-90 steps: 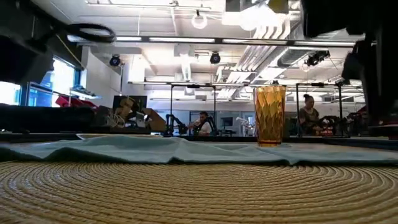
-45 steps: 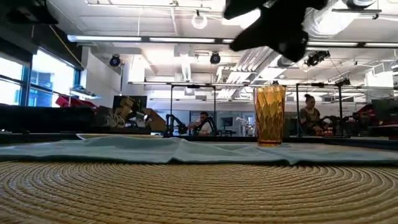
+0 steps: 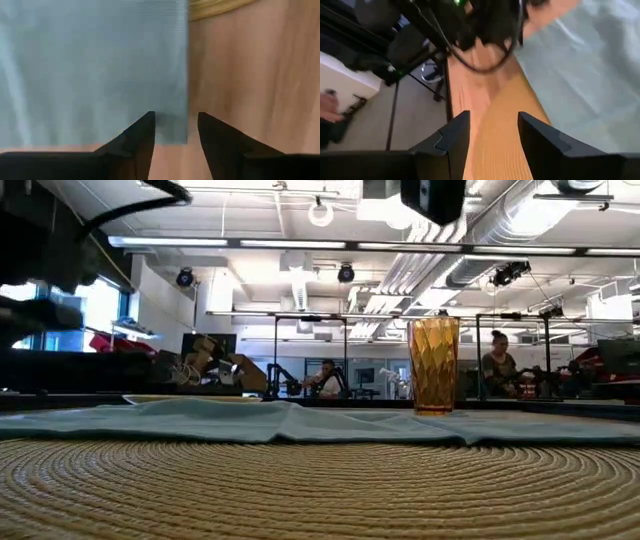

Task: Set table place
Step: Fold the blue napkin

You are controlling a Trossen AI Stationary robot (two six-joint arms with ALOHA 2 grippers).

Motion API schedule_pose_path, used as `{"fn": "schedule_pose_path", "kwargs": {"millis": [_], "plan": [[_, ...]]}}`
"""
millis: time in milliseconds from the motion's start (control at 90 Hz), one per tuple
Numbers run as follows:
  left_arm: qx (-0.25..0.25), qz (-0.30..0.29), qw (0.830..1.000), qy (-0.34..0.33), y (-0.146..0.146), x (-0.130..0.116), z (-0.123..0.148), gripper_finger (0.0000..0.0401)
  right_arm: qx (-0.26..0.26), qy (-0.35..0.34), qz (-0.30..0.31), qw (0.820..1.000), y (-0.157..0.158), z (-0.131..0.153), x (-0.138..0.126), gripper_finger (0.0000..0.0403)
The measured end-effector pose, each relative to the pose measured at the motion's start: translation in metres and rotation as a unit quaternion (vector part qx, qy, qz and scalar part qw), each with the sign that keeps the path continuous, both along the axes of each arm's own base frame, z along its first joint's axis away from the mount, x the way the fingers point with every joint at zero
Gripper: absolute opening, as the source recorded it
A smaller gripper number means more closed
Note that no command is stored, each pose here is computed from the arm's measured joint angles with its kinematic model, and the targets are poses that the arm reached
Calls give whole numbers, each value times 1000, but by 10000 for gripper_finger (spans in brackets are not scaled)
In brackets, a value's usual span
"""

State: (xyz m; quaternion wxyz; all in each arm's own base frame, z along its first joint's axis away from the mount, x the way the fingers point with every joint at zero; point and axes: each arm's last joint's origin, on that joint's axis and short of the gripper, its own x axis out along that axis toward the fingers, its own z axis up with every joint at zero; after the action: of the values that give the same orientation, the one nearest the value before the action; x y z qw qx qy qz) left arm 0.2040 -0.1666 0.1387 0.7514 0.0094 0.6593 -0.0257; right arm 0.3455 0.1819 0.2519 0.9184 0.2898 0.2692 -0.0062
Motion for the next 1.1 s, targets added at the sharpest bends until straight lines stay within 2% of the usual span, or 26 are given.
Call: {"fn": "schedule_pose_path", "kwargs": {"millis": [89, 144, 189, 244, 344, 511, 622, 722, 922, 1100], "plan": [[6, 19, 1000, -1, 5, -2, -5, 99, -2, -12, -11, 1000, 1, 11, 3, 149], [14, 26, 1000, 8, 9, -2, -5, 66, -8, -18, -25, 999, 0, 15, 4, 149], [15, 20, 1000, 13, 10, -1, -3, 32, -17, -16, -36, 999, 0, 15, 3, 149], [10, 0, 1000, 13, 11, 0, 2, 12, -27, -7, -44, 999, -1, 12, 4, 149], [12, -31, 999, 0, 8, 6, 21, 5, -35, 3, -46, 998, 1, 1, 9, 149], [-21, -55, 998, -31, 5, 15, 65, 1, -29, 4, -48, 998, 3, -27, 28, 149], [-54, -51, 994, -78, 4, 21, 95, 1, -28, -26, -43, 998, 4, -44, 43, 149], [-61, -38, 994, -84, 8, 23, 105, 0, -46, -56, -29, 997, 5, -58, 56, 152], [-82, -9, 993, -87, 20, 29, 112, 0, -151, -78, 40, 985, 15, -56, 93, 190], [-90, 4, 992, -84, 26, 33, 112, 0, -268, -22, 41, 962, 20, -53, 126, 204]]}}
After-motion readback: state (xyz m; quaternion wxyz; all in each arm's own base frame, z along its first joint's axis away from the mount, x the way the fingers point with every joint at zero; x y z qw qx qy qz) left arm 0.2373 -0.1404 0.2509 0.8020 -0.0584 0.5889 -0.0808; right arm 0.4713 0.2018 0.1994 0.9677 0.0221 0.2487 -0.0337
